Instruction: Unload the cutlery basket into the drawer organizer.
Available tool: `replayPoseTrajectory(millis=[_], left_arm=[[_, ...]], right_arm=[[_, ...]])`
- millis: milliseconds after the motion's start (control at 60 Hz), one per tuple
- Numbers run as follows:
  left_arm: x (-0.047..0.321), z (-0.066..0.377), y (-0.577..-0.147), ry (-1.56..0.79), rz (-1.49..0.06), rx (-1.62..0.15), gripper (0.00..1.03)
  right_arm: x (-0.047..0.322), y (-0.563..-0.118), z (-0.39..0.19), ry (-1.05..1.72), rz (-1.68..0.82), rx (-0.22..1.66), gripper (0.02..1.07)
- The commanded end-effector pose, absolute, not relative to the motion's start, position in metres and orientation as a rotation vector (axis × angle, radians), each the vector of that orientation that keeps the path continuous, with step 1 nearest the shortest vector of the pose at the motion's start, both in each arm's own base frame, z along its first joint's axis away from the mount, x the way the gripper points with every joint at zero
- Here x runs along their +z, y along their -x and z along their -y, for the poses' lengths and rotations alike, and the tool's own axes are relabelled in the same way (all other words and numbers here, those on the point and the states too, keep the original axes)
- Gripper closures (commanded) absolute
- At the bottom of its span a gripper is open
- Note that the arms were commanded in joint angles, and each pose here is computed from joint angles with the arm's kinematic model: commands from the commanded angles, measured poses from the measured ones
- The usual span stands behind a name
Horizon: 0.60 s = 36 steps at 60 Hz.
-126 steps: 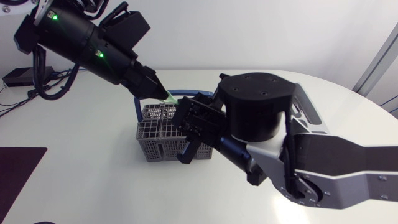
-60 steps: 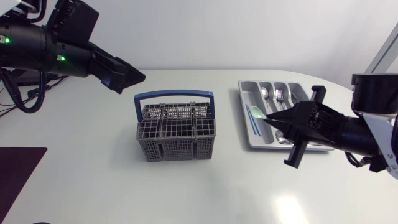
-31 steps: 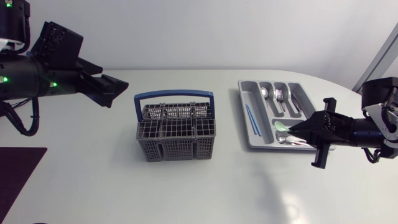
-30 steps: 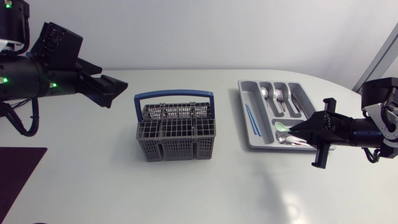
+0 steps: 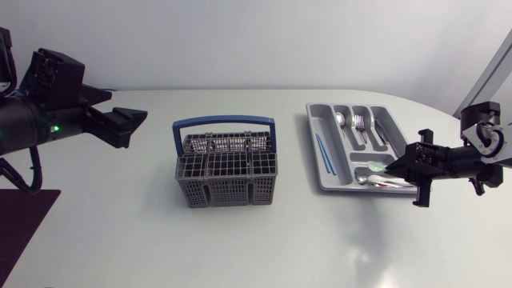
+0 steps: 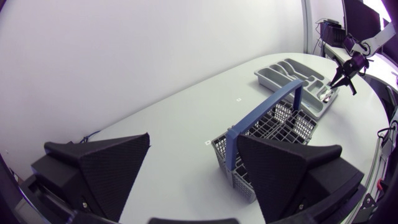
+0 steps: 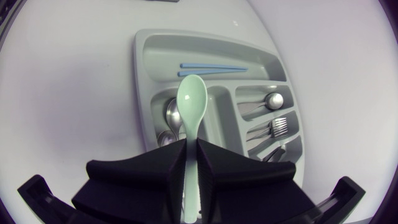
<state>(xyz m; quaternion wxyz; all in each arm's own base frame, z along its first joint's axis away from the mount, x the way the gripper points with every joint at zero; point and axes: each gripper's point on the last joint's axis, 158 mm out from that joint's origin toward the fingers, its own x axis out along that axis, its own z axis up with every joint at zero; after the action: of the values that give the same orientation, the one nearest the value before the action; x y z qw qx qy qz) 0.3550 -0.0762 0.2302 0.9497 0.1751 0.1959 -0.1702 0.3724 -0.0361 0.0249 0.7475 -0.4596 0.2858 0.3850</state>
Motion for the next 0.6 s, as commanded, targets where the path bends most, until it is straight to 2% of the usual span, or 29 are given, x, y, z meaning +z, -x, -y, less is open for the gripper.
replayPoseTrajectory(millis=[0,450,517,550,583], left_arm=[[0.217,0.070,-0.352,-0.364,-0.410,-0.336,0.05],[0.207,0.059,-0.351,-0.359,-0.404,-0.308,0.05],[0.206,0.059,-0.350,-0.358,-0.404,-0.307,0.05],[0.206,0.059,-0.350,-0.357,-0.402,-0.310,0.05],[0.207,0.058,-0.349,-0.357,-0.399,-0.308,0.05]], right_arm=[[0.008,-0.370,0.041,1.035,-0.656,0.886,0.94],[-0.016,-0.385,0.054,1.152,-0.688,0.853,0.93],[-0.016,-0.388,0.053,1.172,-0.677,0.842,0.84],[-0.018,-0.388,0.053,1.177,-0.683,0.841,0.73],[-0.019,-0.387,0.054,1.182,-0.690,0.838,0.56]])
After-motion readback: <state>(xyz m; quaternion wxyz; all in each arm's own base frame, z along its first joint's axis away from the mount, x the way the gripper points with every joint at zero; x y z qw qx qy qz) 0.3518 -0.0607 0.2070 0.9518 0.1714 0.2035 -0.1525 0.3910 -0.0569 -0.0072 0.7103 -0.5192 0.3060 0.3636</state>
